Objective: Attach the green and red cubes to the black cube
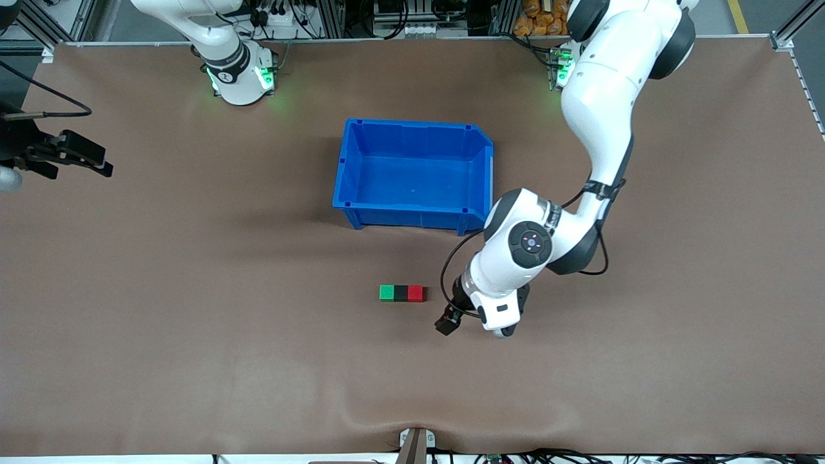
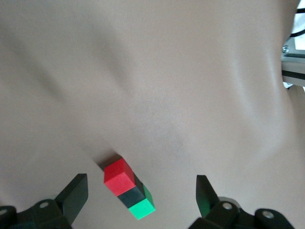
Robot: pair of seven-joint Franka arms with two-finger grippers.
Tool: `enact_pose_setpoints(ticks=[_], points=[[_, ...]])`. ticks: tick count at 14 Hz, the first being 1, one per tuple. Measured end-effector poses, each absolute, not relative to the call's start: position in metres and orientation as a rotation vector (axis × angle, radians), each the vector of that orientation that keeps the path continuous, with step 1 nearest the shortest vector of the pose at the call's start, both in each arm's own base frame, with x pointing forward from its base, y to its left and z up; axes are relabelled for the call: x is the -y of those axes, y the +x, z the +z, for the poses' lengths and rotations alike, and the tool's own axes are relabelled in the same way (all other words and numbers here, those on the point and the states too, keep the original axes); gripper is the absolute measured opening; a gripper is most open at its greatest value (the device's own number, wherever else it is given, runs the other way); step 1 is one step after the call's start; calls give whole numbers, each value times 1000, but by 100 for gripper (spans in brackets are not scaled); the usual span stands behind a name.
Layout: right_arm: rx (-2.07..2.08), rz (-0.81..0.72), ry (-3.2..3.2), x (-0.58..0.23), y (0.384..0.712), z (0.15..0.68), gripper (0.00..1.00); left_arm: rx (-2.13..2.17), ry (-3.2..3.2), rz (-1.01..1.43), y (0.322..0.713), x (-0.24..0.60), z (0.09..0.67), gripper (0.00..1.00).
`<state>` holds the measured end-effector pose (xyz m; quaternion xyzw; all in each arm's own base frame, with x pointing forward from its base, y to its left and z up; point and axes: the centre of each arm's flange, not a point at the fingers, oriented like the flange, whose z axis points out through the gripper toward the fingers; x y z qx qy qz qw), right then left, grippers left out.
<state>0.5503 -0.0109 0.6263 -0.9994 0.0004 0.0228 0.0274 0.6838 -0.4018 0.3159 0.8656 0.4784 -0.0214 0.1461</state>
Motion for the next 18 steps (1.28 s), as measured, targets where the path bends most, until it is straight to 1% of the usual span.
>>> enact_pose_setpoints(ticks=[6,14,18], points=[[-2,69,-3086,11,550,626,100,-1117,2700,-84,666,378,414,100],[4,77,-3086,9,552,624,100,-1034,2842,-178,649,290,513,100],[-6,77,-3086,12,551,624,100,-808,2953,-135,642,230,558,100]])
